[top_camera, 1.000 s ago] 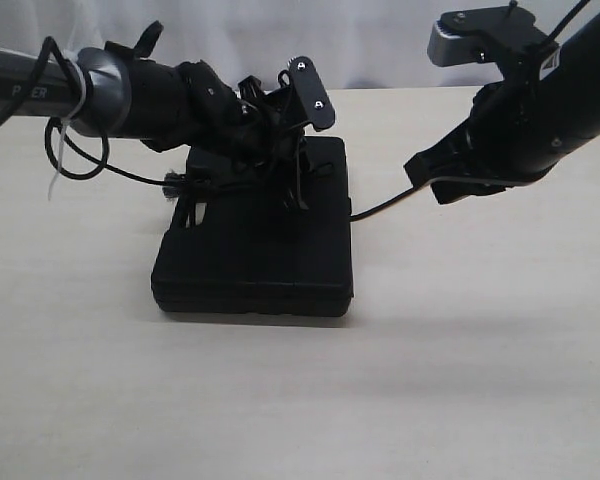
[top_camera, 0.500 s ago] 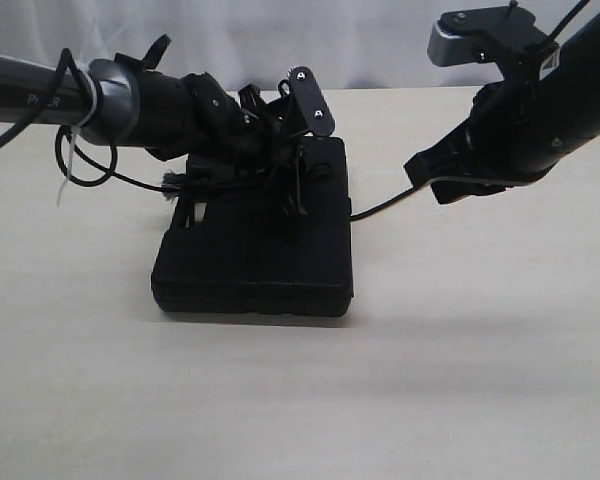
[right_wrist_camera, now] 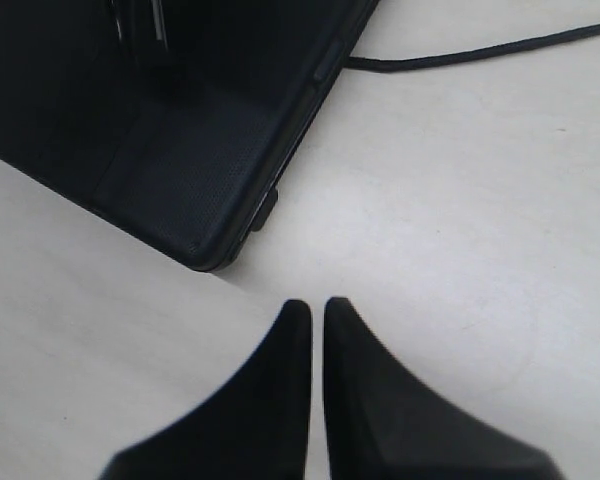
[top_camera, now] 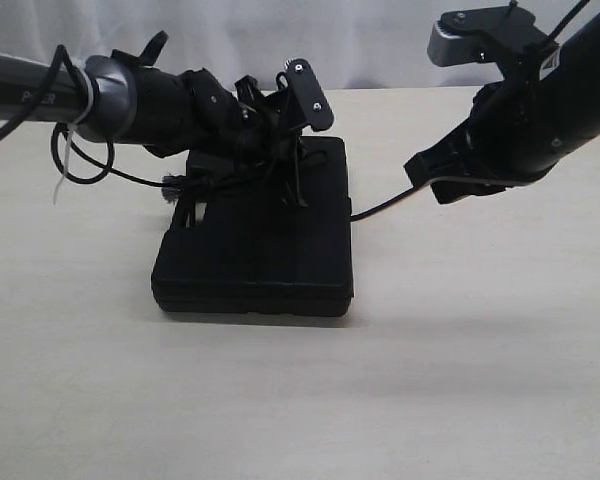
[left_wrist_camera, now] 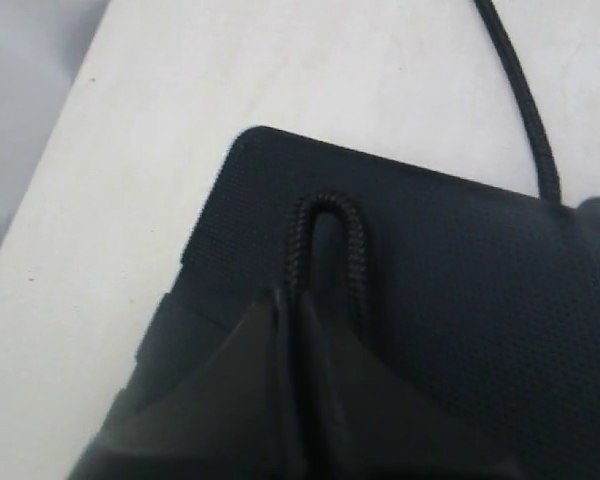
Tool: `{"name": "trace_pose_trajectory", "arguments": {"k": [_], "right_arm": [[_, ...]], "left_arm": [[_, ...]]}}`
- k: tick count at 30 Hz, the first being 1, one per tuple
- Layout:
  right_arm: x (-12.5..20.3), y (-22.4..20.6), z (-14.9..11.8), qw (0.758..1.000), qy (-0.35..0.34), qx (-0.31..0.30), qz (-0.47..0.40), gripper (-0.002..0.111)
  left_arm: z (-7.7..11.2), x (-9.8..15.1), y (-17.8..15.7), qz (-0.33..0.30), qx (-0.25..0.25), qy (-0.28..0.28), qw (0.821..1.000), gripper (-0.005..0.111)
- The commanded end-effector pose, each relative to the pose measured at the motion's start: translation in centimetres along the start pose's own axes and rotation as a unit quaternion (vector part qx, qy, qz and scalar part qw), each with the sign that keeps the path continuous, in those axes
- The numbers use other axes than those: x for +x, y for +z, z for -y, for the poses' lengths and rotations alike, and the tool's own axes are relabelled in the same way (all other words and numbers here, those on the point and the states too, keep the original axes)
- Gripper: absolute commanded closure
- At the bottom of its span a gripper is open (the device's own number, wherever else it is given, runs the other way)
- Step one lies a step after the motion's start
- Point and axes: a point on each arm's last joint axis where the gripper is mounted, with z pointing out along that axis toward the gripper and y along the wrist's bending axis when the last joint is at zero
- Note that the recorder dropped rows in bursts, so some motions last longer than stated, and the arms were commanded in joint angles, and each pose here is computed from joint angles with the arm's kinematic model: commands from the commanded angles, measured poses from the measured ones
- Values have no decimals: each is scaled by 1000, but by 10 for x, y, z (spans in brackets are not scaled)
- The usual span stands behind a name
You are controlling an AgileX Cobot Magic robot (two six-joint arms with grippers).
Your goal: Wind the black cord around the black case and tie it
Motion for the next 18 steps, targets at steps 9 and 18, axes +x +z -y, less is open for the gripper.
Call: {"name": "trace_pose_trajectory", "arguments": {"k": [9,18], "right_arm": [[-2,-2,-5,999,-4,-23,22,104],[-8,16,-24,987,-6,-145,74,104]], "left_arm": [[-23,-20,-37,40,-139,4,989,107],[-13,-6,-55,17,-152,61,986,107]]}}
